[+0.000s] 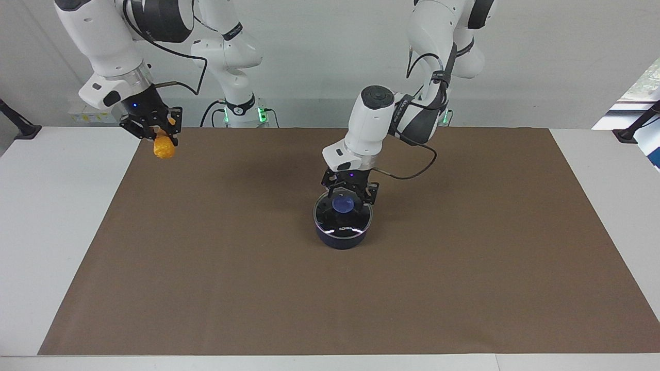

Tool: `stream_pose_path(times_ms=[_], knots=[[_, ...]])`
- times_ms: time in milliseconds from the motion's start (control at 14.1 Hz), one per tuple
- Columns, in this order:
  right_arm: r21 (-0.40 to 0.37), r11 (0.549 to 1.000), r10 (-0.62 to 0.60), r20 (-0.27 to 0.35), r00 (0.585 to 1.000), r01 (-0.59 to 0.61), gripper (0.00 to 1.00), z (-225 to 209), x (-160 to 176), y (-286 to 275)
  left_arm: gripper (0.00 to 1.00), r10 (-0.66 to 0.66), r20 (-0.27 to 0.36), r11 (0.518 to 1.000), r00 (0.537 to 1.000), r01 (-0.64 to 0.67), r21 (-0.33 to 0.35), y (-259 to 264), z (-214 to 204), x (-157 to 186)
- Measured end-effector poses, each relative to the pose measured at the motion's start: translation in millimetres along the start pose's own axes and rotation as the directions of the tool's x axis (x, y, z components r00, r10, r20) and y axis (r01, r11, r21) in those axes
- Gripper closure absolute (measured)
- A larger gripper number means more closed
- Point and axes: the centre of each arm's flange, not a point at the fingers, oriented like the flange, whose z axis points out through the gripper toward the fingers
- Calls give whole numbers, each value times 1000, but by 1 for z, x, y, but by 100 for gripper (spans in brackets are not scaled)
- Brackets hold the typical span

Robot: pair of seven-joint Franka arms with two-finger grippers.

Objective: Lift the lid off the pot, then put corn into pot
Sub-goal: 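Grasp the lid knob with the left gripper while the right gripper lifts the corn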

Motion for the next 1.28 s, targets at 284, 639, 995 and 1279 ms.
stream_pose_path(times_ms=[284, 639, 995, 1279], knots=[[0, 1000, 0, 1, 1000, 0, 64, 0, 0, 0, 0, -1, 4, 1000, 1000, 1, 1, 0, 6, 0], [0, 1000, 0, 1, 1000, 0, 64, 0, 0, 0, 14, -5, 3, 1000, 1000, 5, 1, 0, 6, 0], [0, 1000, 0, 1, 1000, 0, 64, 1, 0, 0, 35, -5, -2, 1000, 1000, 5, -1, 2, 5, 0], [0, 1000, 0, 1, 1000, 0, 64, 0, 0, 0, 35, -29, -2, 1000, 1000, 29, -1, 2, 5, 0]])
